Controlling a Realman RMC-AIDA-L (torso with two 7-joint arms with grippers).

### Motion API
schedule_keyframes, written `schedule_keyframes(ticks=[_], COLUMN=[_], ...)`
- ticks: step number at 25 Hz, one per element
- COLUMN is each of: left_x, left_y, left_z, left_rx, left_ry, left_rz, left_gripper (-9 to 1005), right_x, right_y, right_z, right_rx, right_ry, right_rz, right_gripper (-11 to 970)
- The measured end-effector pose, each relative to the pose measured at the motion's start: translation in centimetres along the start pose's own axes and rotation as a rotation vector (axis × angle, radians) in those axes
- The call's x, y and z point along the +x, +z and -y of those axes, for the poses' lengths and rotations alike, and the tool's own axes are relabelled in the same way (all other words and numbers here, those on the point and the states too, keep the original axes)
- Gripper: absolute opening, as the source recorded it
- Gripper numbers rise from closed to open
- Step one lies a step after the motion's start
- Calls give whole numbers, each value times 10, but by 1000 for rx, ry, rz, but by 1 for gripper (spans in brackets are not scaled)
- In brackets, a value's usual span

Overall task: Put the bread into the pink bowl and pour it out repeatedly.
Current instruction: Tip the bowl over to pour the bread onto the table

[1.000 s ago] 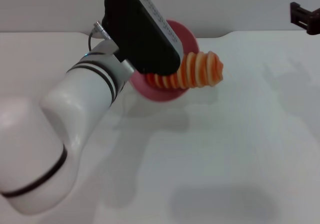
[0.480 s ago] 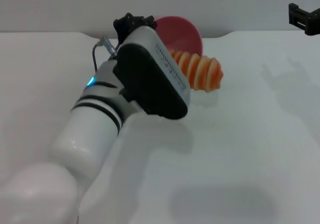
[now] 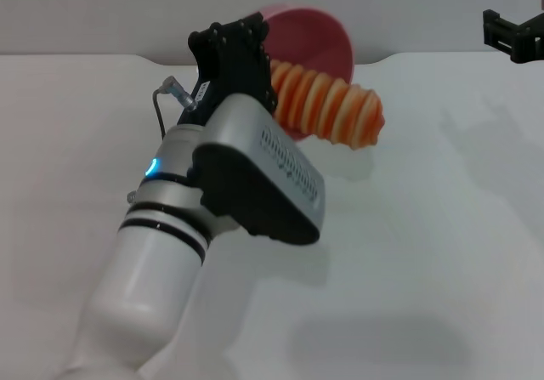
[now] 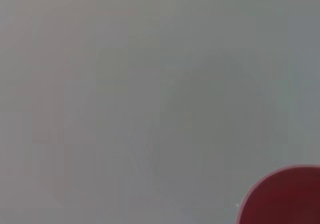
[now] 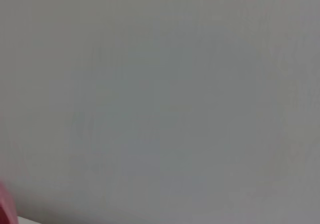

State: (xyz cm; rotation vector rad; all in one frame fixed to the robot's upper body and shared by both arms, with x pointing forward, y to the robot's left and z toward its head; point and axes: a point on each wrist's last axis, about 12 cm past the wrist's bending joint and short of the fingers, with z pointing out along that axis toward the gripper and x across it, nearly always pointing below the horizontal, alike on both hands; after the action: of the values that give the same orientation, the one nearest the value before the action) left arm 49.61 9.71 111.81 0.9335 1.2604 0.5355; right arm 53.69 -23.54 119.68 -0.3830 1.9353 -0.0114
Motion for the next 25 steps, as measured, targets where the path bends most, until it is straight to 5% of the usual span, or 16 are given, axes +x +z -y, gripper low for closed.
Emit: schedule_keyframes(ticks=[11, 14, 25], left_x=[-6, -6, -8], left_y=[-9, -11, -10], left_z=[8, 15, 21], left_rx=[-14, 23, 50], left_ry=[130, 308, 451], left_rz=[89, 119, 144], left_gripper=[35, 35, 34], right_x=[-1, 0, 1], right_y=[1, 2, 6], right_z=[-1, -1, -3], right_rx=[-4, -4, -12], right_ry=[-6, -8, -9], right_rz=[2, -3, -10], right_gripper=[719, 719, 719])
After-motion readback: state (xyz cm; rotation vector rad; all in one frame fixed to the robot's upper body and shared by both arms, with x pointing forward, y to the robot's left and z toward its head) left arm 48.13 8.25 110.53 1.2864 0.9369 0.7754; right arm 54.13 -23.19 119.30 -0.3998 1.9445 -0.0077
